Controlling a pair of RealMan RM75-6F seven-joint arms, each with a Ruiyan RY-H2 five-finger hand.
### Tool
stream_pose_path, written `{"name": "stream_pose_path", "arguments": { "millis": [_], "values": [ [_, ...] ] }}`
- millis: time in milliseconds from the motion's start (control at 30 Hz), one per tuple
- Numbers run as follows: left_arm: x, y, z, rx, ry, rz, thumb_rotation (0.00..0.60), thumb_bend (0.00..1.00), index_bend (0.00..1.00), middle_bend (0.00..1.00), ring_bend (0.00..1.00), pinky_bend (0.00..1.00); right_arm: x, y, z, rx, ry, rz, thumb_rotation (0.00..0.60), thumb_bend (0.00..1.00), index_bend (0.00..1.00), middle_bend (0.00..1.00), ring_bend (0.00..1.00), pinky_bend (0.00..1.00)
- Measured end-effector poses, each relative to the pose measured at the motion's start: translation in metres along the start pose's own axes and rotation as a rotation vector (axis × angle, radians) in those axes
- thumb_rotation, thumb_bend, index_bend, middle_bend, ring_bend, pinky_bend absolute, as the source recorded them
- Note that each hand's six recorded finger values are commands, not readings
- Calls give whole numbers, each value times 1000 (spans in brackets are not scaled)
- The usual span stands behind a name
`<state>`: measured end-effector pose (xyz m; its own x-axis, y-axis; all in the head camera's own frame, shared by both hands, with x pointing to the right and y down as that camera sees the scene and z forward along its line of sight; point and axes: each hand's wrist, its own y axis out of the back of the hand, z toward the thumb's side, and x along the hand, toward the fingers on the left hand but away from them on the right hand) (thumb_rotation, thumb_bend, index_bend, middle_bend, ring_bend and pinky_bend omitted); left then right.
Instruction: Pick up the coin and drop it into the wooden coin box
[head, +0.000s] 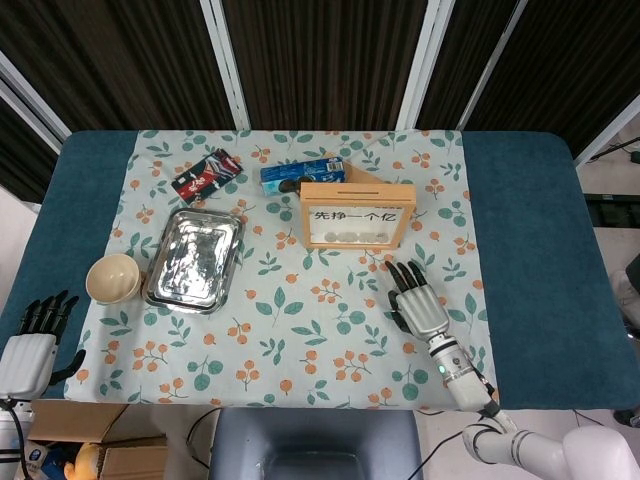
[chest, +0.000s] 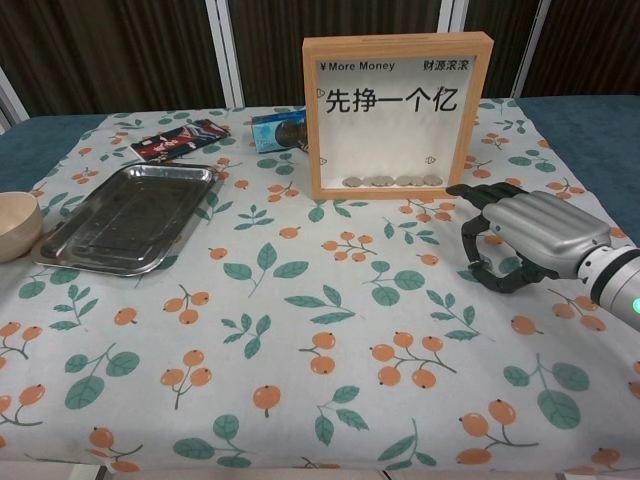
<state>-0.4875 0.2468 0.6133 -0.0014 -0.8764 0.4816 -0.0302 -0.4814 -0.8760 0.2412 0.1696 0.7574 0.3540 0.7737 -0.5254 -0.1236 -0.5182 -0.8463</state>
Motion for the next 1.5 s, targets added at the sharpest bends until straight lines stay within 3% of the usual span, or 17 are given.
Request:
{"name": "stream_pose_path", "arguments": {
  "millis": [167, 567, 1500],
  "values": [
    [0, 0, 0, -2, 0, -1, 600, 313, 0, 0, 0, 0, 0, 1, -1, 3, 1, 0, 600, 550, 635, 46, 0, 0],
    [-1, 0, 0, -3, -1, 0, 600, 314, 0, 0, 0, 0, 1, 3, 1, -5, 9, -8, 600, 550, 607, 50, 0, 0],
    [-2, -2, -2, -2, 3, -11, 600, 314, 0, 0, 0, 0, 0, 13, -1, -24, -7, -36, 600, 550, 754, 81, 0, 0]
  ]
}}
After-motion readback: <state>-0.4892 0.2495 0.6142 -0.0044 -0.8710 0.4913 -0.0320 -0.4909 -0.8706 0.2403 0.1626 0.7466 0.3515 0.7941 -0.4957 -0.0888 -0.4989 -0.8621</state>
